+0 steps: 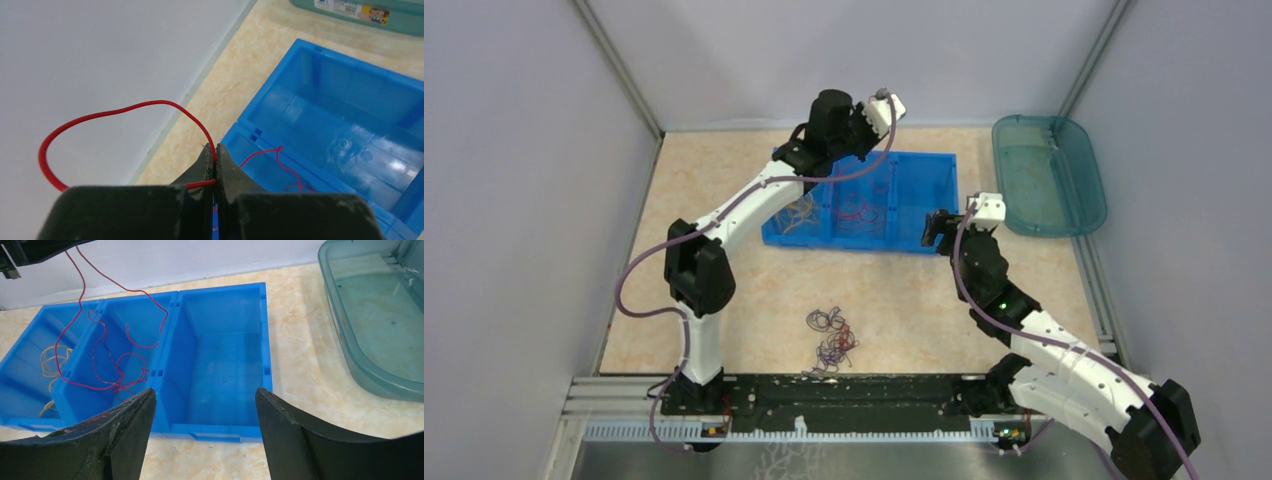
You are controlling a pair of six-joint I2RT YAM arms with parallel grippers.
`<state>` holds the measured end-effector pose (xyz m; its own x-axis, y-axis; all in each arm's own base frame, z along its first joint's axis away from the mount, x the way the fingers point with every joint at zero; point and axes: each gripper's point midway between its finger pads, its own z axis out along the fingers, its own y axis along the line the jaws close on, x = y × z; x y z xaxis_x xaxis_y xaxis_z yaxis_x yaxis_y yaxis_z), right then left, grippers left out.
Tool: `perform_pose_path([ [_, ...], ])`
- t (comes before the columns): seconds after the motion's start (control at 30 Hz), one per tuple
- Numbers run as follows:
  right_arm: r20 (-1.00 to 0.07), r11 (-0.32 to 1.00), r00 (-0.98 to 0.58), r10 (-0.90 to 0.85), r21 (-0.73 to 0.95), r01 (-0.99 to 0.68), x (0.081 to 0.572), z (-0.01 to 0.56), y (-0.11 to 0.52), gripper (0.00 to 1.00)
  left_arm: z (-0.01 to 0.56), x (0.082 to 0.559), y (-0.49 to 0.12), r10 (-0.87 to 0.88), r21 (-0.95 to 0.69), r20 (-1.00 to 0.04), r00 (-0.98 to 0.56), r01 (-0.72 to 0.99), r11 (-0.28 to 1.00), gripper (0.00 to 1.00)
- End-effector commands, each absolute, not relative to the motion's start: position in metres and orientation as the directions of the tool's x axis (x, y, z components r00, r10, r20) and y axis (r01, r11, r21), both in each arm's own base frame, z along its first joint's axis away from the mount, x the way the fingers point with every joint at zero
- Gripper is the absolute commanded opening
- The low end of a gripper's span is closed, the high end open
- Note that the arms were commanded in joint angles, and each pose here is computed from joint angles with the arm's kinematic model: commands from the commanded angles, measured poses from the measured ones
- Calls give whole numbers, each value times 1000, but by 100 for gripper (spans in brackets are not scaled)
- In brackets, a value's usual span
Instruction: Untangle the cables
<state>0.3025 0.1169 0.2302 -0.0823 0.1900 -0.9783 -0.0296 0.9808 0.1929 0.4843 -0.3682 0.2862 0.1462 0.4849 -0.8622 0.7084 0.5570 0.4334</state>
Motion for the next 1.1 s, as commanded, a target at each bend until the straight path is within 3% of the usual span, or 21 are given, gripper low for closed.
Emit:
perform_pose_path([
  [0.0, -966, 965, -17, 258, 258, -39, 302, 262, 114, 73, 298, 480, -390, 402, 346, -909, 110, 736, 581, 2],
  [0.2, -963, 962, -23, 270, 270, -35, 300, 258, 113, 73, 287, 488, -389, 391, 310, -919, 54, 713, 629, 0],
  [0.43, -963, 963, -32, 268, 269, -32, 299, 253, 113, 73, 247, 508, -350, 539, 438, -842, 0, 583, 684, 0],
  [0.63, -959, 959, -47, 280, 282, -43, 301, 248, 118, 73, 244, 509, -328, 558, 475, -830, -11, 511, 716, 0],
  [1.07, -955, 955, -54, 291, 294, -43, 298, 249, 117, 72, 218, 481, -367, 463, 312, -885, -51, 675, 669, 3],
])
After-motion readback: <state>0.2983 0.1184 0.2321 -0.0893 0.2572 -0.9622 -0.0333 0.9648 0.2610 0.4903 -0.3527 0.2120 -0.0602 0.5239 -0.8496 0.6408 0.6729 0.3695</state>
